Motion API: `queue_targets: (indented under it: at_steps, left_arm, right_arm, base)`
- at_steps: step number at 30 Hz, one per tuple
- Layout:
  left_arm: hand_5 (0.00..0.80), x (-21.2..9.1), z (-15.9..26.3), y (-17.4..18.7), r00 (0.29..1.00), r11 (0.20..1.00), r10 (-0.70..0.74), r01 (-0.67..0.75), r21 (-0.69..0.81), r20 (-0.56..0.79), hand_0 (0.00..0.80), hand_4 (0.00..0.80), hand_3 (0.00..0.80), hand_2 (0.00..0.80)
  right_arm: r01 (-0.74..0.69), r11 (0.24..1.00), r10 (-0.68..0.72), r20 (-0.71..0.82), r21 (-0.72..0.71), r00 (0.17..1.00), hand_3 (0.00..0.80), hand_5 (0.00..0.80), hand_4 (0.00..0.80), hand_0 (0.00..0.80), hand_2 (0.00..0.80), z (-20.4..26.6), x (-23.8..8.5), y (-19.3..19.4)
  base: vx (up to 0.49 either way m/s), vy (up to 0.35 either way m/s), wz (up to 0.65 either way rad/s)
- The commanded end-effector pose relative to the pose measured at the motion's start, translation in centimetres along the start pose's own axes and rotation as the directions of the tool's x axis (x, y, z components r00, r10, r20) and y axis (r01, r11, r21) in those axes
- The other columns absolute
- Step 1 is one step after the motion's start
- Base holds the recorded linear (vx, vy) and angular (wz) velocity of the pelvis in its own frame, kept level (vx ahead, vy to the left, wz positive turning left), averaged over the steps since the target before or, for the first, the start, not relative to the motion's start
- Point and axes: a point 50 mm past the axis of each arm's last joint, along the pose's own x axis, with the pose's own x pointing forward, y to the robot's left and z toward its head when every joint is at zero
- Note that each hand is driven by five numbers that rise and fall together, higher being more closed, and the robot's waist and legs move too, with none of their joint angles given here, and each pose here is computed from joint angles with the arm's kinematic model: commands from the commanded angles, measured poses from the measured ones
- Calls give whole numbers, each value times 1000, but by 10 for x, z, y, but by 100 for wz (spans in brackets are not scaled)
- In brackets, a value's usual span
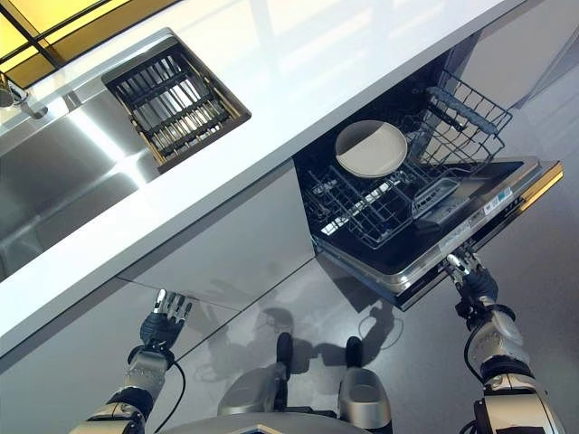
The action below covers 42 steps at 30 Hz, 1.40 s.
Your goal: Take plates into dishwasher
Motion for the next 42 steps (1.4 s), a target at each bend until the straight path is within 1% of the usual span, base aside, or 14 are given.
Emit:
queue_targets:
  at_steps: [1,10,17,20,26,37,42]
  left_arm:
    - [0,14,20,-31,989,987,-135,129,94,57,0,0,0,0]
    - [0,13,21,-31,989,986,-135,128,106,57,0,0,0,0]
    - [0,12,20,-27,992,987,-115,109,115,43,0,0,0,0]
    - [0,11,19,-27,993,987,-111,106,119,37,0,0,0,0]
    - [0,10,17,-25,994,986,-108,104,131,25,0,0,0,0]
    - [0,7,14,-18,997,985,-83,83,155,-5,0,0,0,0]
    - [0,7,13,-16,998,987,-65,65,149,-5,0,0,0,0]
  right_arm:
    - [-573,819,545,323,-8,774,0,0,0,0,0,89,54,176]
    - [-576,817,527,384,18,758,0,0,0,0,0,99,54,173]
    - [-583,812,531,425,-9,733,0,0,0,0,0,115,52,179]
    - [-585,811,531,432,-12,728,0,0,0,0,0,118,52,180]
    - [-574,819,520,433,-5,736,0,0,0,0,0,118,51,173]
    - [-539,840,507,440,-61,741,0,0,0,0,0,122,48,169]
    - [-472,879,455,433,-76,778,0,0,0,0,0,115,46,159]
  base:
    - [0,0,0]
    - [13,-9,0]
    - [28,-7,3]
    - [21,-9,66]
    - [30,-16,67]
    - [33,-12,1]
    - [0,0,0]
